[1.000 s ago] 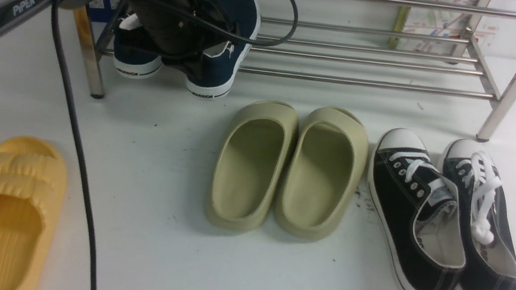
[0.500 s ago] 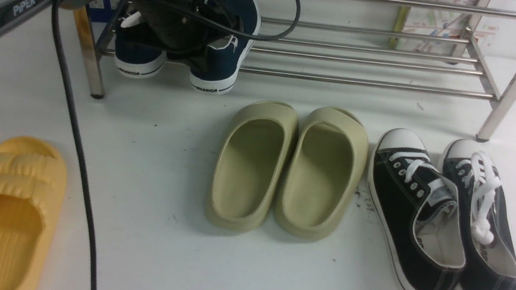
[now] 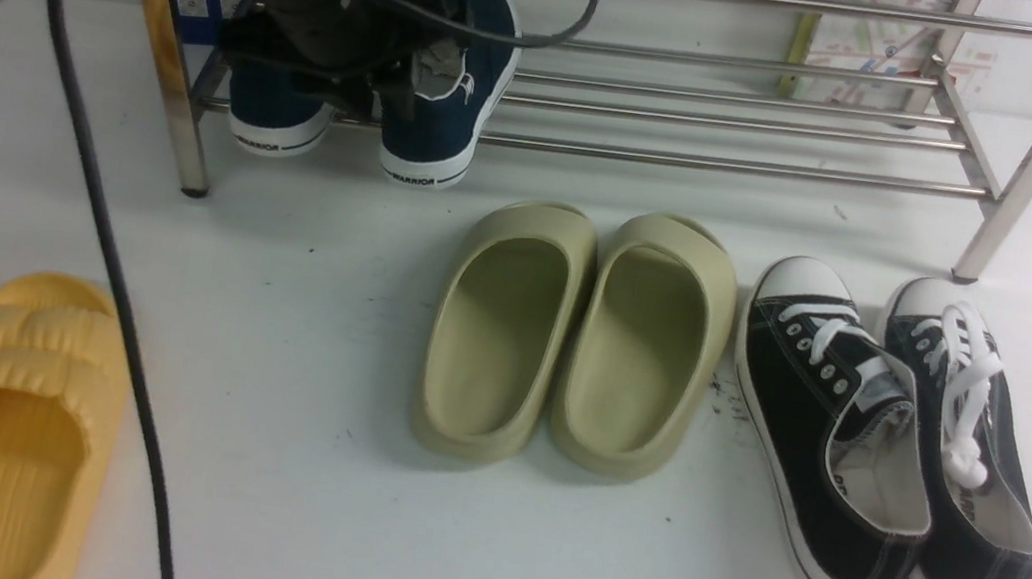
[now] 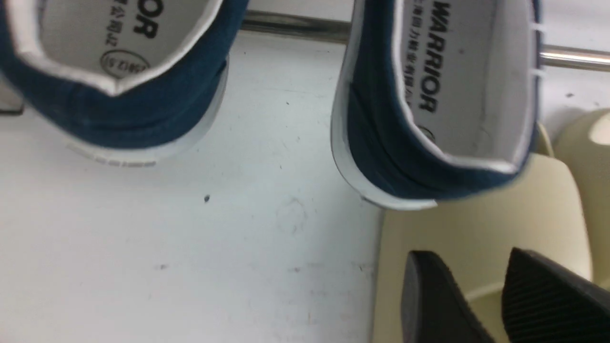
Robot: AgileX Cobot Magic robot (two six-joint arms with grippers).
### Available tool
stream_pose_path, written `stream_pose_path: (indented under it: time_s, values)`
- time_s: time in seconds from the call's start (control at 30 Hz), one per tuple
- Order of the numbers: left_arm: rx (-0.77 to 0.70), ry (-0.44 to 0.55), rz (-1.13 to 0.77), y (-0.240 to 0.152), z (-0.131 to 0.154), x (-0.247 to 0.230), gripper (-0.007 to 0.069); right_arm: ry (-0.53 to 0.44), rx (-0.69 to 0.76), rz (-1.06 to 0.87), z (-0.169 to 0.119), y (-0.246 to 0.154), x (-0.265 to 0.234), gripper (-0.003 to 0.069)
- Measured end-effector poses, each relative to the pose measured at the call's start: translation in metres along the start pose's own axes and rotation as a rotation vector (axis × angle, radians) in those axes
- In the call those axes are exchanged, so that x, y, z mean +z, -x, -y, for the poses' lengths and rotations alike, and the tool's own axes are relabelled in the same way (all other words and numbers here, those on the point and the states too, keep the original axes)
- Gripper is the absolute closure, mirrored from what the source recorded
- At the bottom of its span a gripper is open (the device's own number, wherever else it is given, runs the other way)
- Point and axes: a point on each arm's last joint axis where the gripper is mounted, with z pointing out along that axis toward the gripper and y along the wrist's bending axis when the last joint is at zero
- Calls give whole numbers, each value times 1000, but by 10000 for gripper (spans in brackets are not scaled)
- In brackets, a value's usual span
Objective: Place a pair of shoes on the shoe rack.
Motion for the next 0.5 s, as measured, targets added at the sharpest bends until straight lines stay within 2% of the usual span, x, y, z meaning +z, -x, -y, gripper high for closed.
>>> stream_pose_path:
  time_s: [0.23, 0.3, 0.5]
  values:
    - [45, -14, 21, -8, 6, -82, 434, 0, 0, 0, 0, 0, 0, 413]
    - [66, -21, 47, -18, 6, -119, 479, 0, 0, 0, 0, 0, 0, 413]
    - [80, -37, 138, -61, -5, -188, 594, 0, 0, 0, 0, 0, 0, 413]
